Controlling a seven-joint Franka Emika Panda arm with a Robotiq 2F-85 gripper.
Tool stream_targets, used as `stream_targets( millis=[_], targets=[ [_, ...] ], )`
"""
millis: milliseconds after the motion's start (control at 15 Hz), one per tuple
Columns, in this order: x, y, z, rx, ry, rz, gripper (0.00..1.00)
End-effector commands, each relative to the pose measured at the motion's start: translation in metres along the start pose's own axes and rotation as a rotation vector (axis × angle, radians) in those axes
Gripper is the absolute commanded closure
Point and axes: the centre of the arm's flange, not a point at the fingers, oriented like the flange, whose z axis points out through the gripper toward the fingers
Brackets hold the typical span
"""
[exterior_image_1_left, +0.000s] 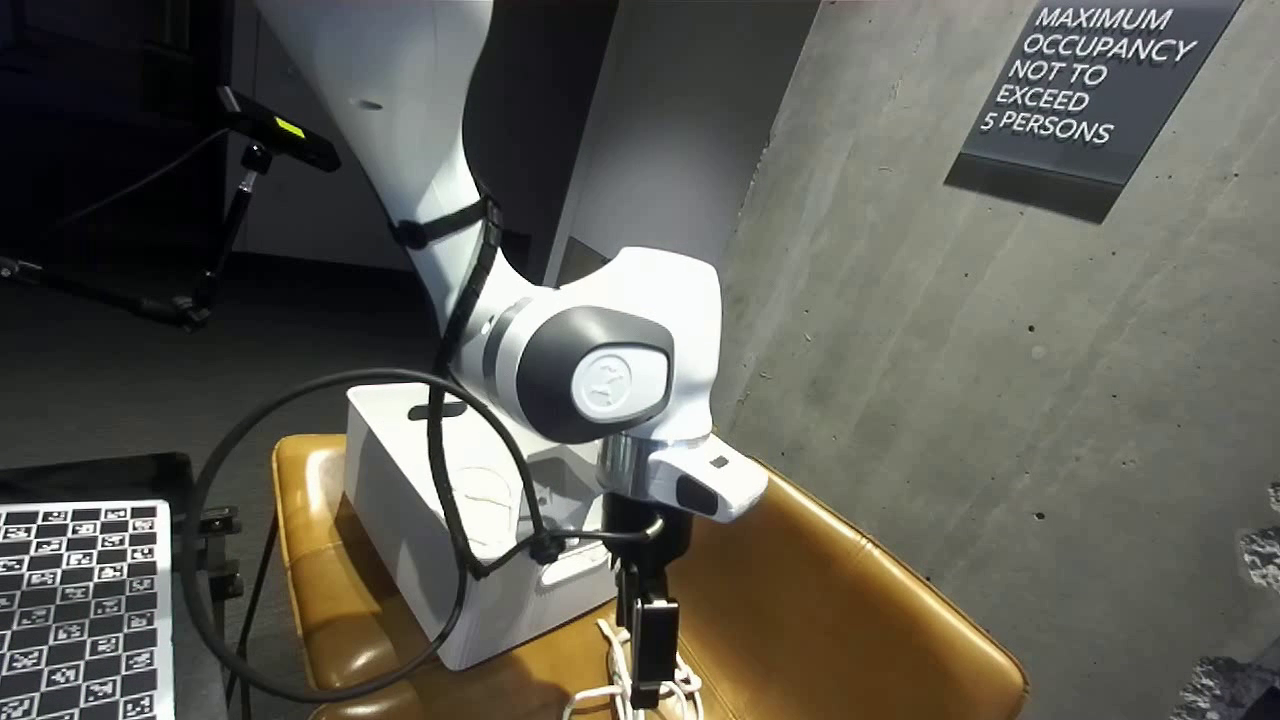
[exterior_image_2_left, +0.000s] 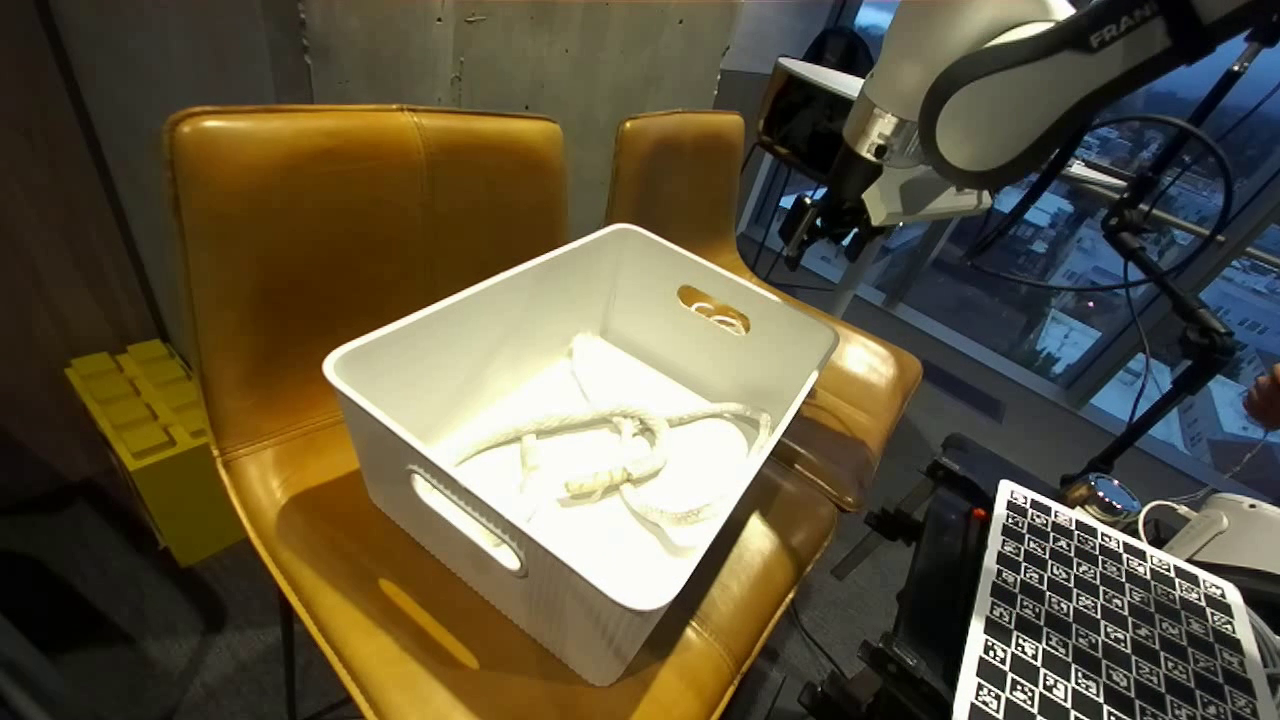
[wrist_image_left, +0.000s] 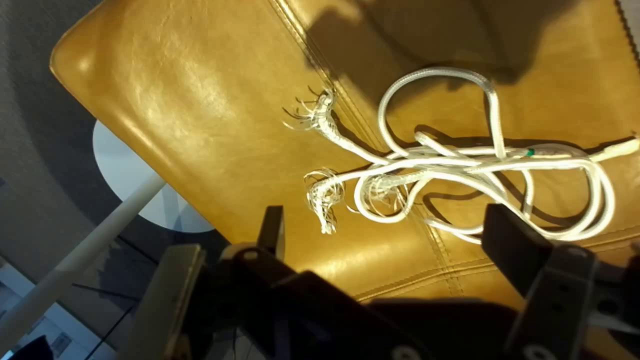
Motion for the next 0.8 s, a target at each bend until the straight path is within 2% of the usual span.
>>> stream_targets(
  millis=[0,733],
  targets=[
    [0.013,-0.009,0.030,0.013,-0.026,0.061,0.00],
    [0.013,-0.089,0.123,-0.003,-0.122,0.095,0.00]
  ],
)
